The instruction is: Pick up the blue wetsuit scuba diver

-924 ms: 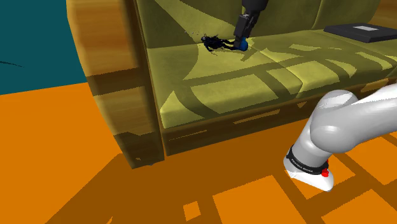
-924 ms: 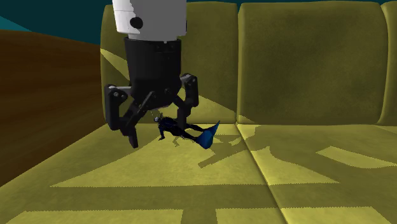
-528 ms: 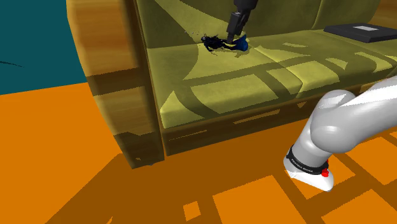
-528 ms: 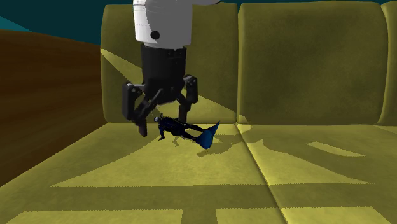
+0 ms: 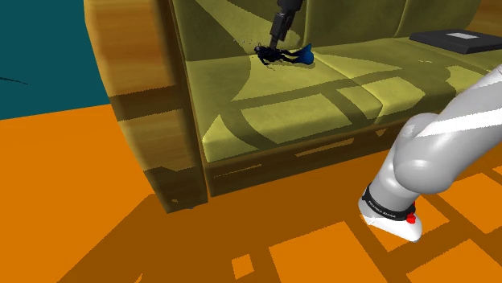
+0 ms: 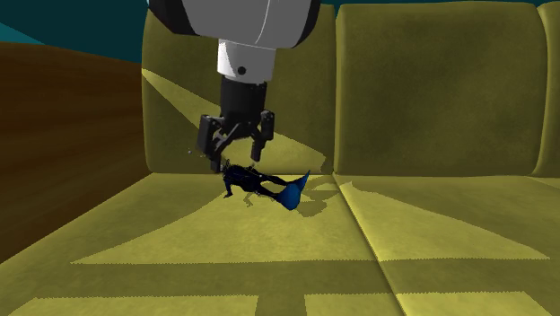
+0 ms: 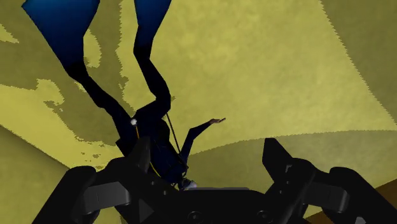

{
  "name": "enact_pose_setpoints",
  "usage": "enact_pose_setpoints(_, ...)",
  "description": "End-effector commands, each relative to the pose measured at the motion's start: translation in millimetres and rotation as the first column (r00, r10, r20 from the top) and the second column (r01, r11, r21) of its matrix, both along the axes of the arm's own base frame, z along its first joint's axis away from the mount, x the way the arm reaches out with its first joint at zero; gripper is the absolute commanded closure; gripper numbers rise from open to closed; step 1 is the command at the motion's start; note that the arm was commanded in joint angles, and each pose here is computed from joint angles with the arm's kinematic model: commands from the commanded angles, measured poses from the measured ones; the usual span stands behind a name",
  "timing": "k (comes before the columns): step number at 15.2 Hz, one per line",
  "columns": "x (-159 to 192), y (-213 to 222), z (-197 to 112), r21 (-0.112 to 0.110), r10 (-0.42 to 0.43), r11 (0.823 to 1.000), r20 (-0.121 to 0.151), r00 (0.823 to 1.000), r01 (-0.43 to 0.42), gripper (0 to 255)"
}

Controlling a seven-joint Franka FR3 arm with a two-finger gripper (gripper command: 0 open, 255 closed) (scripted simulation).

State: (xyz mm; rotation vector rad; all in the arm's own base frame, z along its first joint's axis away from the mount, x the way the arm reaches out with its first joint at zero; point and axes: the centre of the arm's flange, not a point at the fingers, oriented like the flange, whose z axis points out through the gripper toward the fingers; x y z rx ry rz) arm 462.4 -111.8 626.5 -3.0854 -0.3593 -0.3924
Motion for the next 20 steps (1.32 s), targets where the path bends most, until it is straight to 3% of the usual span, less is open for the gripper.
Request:
enact_pose_setpoints(1, 24, -15, -2, 0.012, 0.024, 1.000, 0.007, 1.000, -0.025, 0)
enact_pose_setpoints(5, 69, -38, -7, 0.035, 0.067, 0.997, 0.019, 0.998, -0.068, 0)
enact_pose_setpoints(14, 69, -38, -47, 0.035, 0.067, 0.997, 0.019, 0.998, -0.068, 0)
enact_pose_setpoints(15, 68, -39, -47, 0.035, 0.067, 0.997, 0.019, 0.998, -0.068, 255)
enact_pose_setpoints(20, 68, -38, -47, 0.035, 0.067, 0.997, 0.019, 0.998, -0.068, 255)
